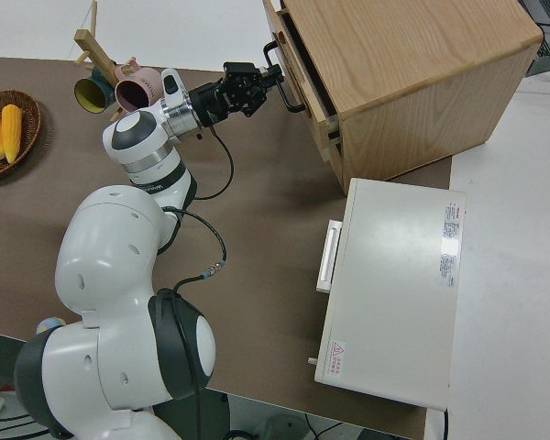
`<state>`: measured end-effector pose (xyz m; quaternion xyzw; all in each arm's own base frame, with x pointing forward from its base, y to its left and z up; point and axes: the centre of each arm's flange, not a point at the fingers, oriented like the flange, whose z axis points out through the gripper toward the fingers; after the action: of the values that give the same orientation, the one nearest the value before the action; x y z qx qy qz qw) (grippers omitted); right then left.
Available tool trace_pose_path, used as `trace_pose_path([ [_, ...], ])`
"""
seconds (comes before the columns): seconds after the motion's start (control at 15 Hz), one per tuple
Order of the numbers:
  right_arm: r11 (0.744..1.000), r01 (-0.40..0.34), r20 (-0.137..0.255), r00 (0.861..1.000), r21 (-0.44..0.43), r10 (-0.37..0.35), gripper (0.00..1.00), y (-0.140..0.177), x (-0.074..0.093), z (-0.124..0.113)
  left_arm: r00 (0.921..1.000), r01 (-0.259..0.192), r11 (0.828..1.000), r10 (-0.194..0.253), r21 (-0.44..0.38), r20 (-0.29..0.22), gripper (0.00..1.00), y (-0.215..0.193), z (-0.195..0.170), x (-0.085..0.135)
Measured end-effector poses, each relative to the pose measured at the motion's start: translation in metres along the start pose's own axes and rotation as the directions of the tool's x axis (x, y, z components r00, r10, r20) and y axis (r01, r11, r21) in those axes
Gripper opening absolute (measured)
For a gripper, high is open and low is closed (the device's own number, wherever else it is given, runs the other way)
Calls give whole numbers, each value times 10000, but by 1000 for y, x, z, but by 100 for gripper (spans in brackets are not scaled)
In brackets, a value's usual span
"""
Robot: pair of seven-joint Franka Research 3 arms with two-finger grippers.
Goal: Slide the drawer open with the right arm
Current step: 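Pull the handle with the right gripper toward the robot, sliding the drawer out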
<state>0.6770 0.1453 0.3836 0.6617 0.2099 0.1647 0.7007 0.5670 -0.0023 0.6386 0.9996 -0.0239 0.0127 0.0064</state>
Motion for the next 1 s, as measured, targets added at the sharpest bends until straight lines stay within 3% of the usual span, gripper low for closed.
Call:
trace_pose_path([
  [0.53, 10000, -49, 105, 9999, -44, 49, 19, 1, 4, -35, 10000, 0, 10000, 0, 0, 0, 100, 0, 0, 0],
  [1.0, 9997, -141, 170, 9998, 187, 138, 19, 7, 7, -101, 10000, 0, 10000, 0, 0, 0, 100, 0, 0, 0],
])
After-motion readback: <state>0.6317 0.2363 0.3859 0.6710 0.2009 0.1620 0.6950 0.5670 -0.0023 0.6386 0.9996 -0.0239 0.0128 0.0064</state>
